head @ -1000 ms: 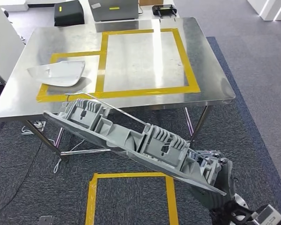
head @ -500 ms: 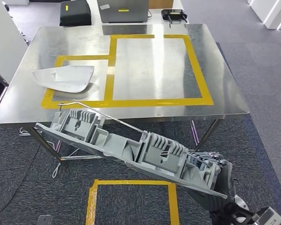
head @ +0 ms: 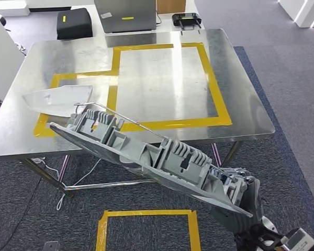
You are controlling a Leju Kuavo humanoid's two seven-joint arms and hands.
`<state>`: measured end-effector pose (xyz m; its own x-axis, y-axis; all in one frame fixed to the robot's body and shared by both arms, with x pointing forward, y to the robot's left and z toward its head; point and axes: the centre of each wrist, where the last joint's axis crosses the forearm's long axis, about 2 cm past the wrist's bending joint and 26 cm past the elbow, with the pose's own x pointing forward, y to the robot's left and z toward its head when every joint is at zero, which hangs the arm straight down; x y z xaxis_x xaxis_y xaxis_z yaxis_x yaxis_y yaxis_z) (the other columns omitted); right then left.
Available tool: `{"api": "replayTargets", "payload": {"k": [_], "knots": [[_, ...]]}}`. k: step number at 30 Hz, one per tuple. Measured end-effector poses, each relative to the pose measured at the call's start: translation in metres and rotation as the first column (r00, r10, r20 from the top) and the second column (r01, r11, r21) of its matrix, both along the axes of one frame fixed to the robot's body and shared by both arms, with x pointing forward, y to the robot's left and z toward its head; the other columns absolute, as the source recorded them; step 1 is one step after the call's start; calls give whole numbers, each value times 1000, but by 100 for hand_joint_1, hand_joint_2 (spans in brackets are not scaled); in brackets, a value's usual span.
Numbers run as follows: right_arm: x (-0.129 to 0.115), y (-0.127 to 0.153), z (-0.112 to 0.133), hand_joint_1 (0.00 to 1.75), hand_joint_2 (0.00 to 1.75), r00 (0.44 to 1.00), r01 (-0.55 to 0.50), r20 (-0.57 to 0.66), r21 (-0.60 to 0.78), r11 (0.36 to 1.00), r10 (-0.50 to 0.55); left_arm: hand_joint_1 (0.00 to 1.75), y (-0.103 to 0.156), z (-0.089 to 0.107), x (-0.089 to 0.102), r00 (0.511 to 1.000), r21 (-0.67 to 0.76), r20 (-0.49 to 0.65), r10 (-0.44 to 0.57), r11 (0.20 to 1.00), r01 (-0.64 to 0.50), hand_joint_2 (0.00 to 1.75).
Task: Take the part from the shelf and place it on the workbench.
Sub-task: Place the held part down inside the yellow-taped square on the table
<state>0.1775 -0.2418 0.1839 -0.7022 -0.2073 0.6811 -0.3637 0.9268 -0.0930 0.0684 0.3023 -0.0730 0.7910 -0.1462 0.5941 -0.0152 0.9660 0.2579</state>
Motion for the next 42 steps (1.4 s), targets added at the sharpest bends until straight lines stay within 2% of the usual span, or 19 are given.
{"api": "replayTargets", "payload": {"k": [8, 42], "knots": [[0, 0, 0, 175, 175, 1000, 0, -1, -1, 1000, 0, 0, 1, -1, -4, 1000, 1, -8, 0, 1000, 0, 175], [0, 0, 0, 175, 175, 1000, 0, 1, -1, 1000, 0, 0, -1, 0, 0, 1000, -2, 0, 1, 1000, -1, 175]]}}
